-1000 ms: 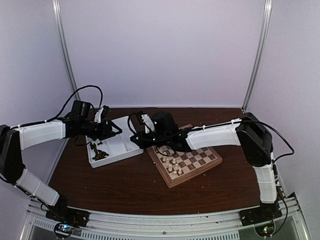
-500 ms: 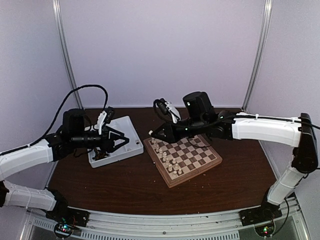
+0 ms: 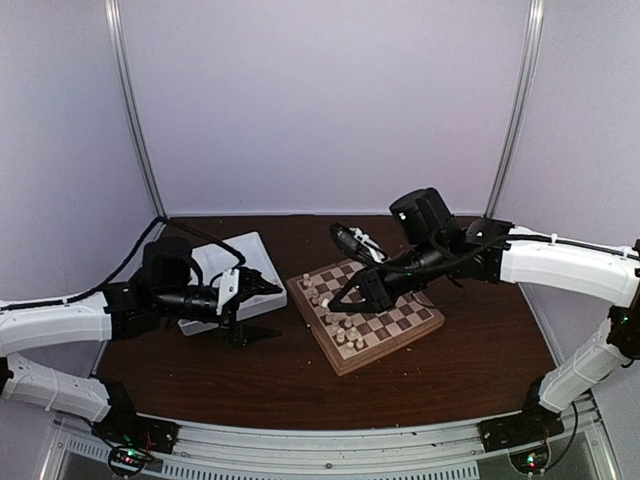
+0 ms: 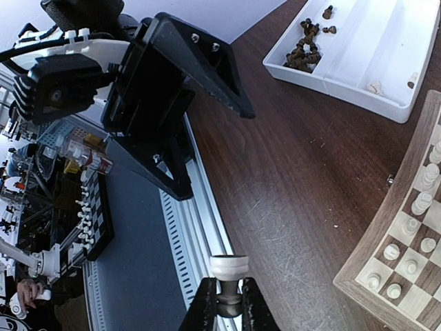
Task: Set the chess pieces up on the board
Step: Place the chess piece on the chessboard.
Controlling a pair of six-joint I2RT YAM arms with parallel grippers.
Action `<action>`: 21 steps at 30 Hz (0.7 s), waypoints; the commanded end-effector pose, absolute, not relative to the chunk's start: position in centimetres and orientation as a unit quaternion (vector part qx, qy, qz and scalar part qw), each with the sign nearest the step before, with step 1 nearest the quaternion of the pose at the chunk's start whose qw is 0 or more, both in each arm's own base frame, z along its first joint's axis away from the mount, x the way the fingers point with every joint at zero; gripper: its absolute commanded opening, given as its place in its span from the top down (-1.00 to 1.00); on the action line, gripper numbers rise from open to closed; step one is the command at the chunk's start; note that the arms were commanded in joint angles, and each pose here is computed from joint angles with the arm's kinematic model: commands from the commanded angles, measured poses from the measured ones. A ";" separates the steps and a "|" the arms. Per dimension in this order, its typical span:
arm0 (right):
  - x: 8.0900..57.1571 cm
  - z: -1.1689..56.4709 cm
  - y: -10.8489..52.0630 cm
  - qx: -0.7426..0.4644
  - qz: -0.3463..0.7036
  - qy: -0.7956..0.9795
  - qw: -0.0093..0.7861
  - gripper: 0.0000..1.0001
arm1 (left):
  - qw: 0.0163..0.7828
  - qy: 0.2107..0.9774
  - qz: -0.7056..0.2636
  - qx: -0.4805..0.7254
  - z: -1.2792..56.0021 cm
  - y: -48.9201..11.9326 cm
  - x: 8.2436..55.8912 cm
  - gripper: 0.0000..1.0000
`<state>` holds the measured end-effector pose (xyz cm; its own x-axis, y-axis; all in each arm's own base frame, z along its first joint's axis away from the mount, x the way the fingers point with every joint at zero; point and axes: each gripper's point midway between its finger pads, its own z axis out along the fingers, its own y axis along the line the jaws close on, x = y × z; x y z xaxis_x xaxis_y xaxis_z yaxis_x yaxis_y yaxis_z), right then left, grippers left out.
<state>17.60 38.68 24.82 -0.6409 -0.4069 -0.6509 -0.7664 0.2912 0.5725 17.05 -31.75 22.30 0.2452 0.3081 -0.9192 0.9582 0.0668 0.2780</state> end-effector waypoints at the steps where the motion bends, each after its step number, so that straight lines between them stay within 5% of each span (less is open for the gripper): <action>1: 16.2 24.7 38.7 -0.386 0.478 0.772 0.163 1.00 | 0.524 0.465 -0.293 0.651 23.0 -34.3 16.9 -0.59; 21: 16.5 23.6 41.2 -0.385 0.498 0.765 0.137 1.00 | 0.520 0.430 -0.301 0.674 23.4 -37.0 17.0 -0.33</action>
<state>16.40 40.06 22.23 -0.6799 -0.4670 -0.5654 -0.7152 0.2521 0.6518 17.24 -36.21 21.74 0.4003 0.3251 -0.8568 0.9138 -0.0717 0.3998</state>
